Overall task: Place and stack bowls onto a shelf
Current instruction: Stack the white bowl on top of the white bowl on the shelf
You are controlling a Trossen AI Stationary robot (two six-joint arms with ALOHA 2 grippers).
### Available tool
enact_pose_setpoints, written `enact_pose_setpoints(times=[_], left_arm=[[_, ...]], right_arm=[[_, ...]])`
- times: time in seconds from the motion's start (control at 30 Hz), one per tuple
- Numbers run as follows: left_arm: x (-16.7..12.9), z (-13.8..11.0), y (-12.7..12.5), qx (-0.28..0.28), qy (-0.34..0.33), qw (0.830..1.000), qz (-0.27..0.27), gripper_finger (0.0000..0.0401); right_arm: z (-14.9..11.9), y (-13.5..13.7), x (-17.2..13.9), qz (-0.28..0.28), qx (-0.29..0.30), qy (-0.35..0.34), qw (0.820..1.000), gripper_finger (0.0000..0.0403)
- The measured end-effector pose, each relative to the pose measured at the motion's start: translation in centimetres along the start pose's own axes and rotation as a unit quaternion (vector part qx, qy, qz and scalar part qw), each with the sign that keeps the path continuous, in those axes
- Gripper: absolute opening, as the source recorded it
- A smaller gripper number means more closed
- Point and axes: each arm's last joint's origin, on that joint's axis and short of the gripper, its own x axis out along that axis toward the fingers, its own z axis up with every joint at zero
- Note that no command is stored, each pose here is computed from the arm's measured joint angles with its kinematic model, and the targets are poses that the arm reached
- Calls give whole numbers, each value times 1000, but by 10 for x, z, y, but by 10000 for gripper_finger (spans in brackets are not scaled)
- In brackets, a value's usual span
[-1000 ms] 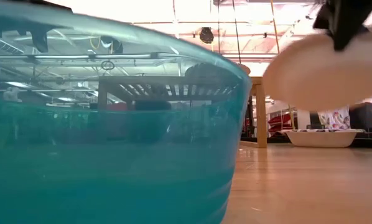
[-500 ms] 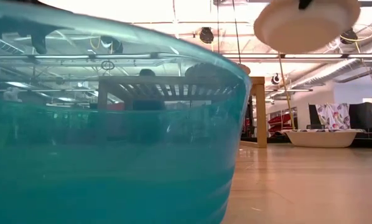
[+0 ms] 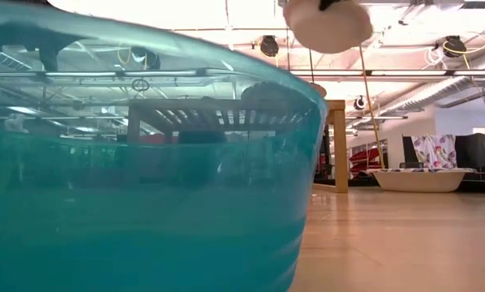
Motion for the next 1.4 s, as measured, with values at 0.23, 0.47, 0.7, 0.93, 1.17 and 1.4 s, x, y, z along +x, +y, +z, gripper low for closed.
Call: enact_pose_setpoints(times=[0.23, 0.47, 0.7, 0.93, 1.17, 1.4], left_arm=[[0, 0, 0, 0, 0, 1000, 3, 24], [0, 0, 0, 1, 0, 1000, 3, 24], [0, 0, 0, 2, 0, 1000, 4, 24], [0, 0, 0, 3, 0, 1000, 3, 24], [0, 0, 0, 3, 0, 1000, 4, 24], [0, 0, 0, 3, 0, 1000, 3, 24]], right_arm=[[19, -23, 29, 9, -5, -21, 1000, 0], [28, -30, 71, 47, -38, 16, 998, 0], [33, -32, 111, 61, -62, 48, 995, 0], [30, -27, 143, 103, -96, 91, 986, 0], [24, -27, 153, 108, -103, 130, 980, 0], [25, -27, 157, 109, -110, 129, 979, 0]])
